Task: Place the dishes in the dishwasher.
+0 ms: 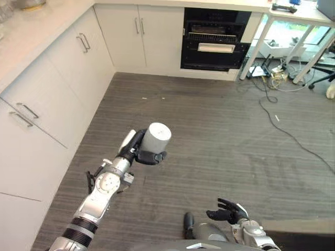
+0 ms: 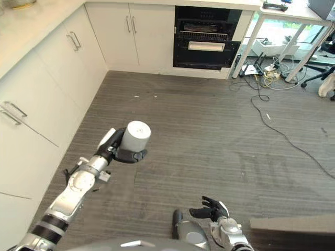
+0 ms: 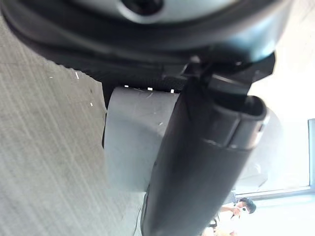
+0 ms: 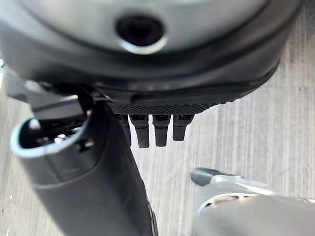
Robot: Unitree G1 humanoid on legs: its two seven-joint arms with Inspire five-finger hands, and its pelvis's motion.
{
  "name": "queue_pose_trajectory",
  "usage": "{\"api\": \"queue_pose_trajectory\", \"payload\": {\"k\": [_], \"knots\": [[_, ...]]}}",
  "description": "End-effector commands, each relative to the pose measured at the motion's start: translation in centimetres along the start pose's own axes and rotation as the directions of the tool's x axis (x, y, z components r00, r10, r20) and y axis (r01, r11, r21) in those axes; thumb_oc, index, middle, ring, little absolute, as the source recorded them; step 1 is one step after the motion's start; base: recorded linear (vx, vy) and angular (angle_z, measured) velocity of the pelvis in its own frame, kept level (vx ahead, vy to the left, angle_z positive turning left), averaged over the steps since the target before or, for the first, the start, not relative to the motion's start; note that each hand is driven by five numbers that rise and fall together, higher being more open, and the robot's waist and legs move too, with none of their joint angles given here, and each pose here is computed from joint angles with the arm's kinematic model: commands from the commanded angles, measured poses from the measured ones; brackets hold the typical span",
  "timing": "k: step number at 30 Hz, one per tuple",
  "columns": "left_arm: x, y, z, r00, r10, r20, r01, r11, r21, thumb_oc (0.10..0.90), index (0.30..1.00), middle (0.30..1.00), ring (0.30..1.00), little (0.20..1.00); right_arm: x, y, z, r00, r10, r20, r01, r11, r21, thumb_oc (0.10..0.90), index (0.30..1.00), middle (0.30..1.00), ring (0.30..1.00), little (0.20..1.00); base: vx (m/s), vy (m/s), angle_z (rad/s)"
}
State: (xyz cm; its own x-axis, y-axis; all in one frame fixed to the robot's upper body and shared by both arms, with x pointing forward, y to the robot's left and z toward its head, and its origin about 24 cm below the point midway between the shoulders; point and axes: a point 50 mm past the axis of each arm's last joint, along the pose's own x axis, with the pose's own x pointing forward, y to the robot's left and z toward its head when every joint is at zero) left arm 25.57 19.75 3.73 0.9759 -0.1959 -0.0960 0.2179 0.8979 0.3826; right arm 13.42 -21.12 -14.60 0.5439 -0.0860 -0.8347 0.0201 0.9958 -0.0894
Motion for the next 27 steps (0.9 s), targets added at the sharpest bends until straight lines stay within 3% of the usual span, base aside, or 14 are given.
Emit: {"api": "queue_pose_trajectory", "payload": {"k": [1, 15, 21, 27], "knots": [[0.9, 1.9, 7.3, 0.934, 0.065, 0.351, -0.067, 0.998, -0.004, 0.4, 0.3, 0.3, 0.3, 0.3, -0.3, -2.2, 1.0, 0.995, -0.081, 0.064, 0.084, 0.995, -0.044, 0.8, 0.9, 0.9, 0.9, 0.9, 0.51, -0.091, -0.28], [-0.6, 2.7, 5.3, 0.959, 0.073, 0.275, -0.092, 0.994, 0.058, 0.4, 0.3, 0.3, 0.3, 0.3, -0.2, -1.6, 0.2, 0.998, -0.056, 0.035, 0.059, 0.992, -0.108, 0.8, 0.9, 0.9, 0.9, 0.9, 0.54, 0.177, -0.51], [0.3, 2.3, 5.5, 0.968, 0.009, 0.251, -0.042, 0.991, 0.128, 0.4, 0.3, 0.3, 0.3, 0.3, -0.1, 0.0, 0.9, 0.997, -0.034, 0.067, 0.041, 0.994, -0.1, 0.8, 0.9, 0.9, 0.9, 0.9, 0.48, 0.352, 0.08], [0.6, 1.7, 6.1, 0.957, -0.008, 0.291, -0.03, 0.991, 0.127, 0.4, 0.3, 0.3, 0.3, 0.3, 0.0, -0.6, 1.4, 0.996, -0.039, 0.082, 0.048, 0.992, -0.118, 0.8, 0.9, 0.9, 0.9, 0.9, 0.55, 0.028, 0.26]]}}
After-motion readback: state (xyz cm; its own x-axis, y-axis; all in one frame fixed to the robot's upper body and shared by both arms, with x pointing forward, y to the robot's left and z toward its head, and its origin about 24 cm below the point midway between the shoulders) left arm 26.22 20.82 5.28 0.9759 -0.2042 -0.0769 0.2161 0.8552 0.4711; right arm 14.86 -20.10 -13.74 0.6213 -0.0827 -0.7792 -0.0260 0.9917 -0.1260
